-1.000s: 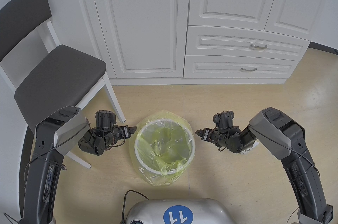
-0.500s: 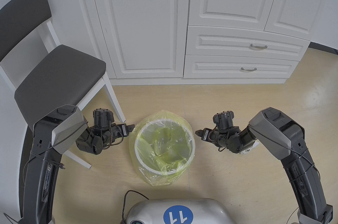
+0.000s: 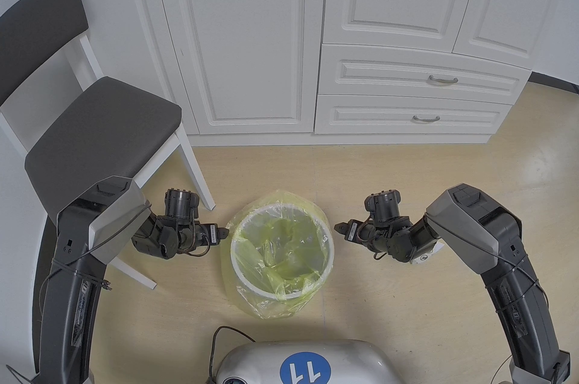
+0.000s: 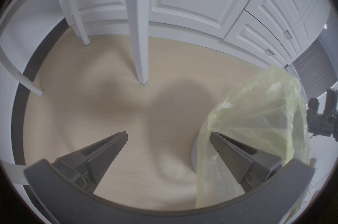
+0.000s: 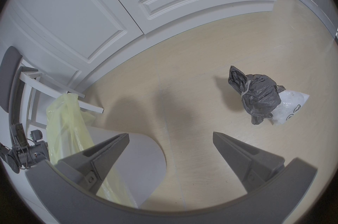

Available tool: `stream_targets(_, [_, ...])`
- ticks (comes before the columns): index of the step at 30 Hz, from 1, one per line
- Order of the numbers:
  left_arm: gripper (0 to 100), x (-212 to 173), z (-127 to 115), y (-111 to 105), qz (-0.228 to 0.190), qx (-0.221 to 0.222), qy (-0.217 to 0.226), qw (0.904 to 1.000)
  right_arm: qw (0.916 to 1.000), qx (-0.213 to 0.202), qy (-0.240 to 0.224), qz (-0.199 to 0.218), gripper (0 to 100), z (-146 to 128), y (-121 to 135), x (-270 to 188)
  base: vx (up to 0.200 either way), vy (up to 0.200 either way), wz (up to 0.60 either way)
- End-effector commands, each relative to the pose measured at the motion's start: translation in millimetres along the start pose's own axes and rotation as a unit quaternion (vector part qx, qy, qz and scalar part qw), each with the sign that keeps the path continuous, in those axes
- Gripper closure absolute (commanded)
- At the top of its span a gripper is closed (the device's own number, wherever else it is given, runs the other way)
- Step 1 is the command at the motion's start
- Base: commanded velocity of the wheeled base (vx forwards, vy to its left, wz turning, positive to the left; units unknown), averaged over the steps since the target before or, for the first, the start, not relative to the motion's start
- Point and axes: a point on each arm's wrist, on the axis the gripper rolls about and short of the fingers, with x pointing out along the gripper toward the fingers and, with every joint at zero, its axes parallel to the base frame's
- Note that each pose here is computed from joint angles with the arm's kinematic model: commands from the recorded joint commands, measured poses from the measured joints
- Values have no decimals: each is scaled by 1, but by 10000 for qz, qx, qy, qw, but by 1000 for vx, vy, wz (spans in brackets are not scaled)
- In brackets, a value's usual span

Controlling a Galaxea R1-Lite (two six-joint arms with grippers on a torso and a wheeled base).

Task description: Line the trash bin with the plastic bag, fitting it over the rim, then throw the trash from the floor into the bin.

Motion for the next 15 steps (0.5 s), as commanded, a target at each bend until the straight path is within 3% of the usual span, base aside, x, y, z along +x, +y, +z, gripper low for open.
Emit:
stream_targets(1, [0,6,-1,1,128,18,-46,9999,10000,-4,2,1,0,0,0,1,0,0,0])
stream_targets(15, [0,14,9,0,16,-41,-674,9977,10000,-4,8,-3,0,0,0,1,0,0,0])
